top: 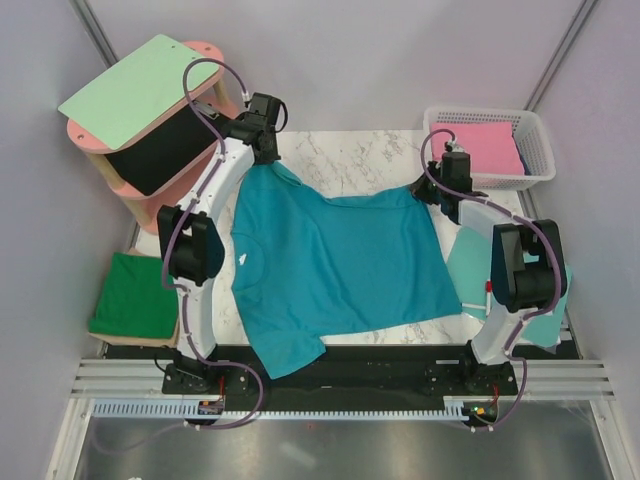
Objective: Fold and stack the t-shirts
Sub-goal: Flatten out the tshirt, then fold the flattened tshirt in 1/3 of the way
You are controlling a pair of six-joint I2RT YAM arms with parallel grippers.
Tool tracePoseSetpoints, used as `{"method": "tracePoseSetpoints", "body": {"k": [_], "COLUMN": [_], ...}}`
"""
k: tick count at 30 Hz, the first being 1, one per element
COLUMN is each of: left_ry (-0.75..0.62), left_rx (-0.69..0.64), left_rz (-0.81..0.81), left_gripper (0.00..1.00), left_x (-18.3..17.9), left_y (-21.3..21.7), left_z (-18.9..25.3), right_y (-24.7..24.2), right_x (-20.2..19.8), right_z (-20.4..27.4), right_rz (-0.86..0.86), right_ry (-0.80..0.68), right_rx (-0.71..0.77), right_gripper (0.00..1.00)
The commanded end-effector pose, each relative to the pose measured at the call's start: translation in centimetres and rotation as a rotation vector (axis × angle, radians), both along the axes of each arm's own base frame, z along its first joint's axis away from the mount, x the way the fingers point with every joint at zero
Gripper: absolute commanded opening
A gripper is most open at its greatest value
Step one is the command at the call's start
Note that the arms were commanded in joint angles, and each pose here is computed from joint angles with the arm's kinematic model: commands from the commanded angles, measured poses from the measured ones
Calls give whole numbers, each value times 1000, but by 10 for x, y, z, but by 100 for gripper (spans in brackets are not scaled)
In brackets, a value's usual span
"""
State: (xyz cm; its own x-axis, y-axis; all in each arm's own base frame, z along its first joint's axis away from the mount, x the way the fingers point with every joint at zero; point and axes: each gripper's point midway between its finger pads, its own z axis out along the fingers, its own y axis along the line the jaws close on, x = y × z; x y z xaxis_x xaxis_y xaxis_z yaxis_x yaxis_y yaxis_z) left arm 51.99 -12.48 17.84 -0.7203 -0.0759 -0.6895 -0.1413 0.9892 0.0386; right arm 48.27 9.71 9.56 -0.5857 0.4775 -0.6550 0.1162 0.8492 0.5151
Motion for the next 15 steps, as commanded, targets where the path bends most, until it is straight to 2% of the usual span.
{"method": "tracePoseSetpoints", "body": {"k": [1,2,4,5,10,15], "left_ry": [-99,-64,-66,-21,43,99], "left_rx": [-11,-7,-9,0,7,13], "left_rz": [25,32,48,64,116,144], "left_gripper": [2,2,2,2,2,2], "left_x": [-12,-20,-33,-45,-86,-110], "left_y": [9,12,18,21,37,44], "left_z": [48,35,40,22,-5,-31], "right_y": [-12,-19,-22,-25,-24,-27], "right_x": [26,27,27,27,24,17], "right_z": [30,28,17,13,-4,-19], "right_rz": [-28,-38,-35,-35,-15,-18], "right_ry": [-99,-91,-50,-35,23,84], "right_rx": [24,25,34,36,38,18], "right_gripper": [0,0,0,0,0,0]}}
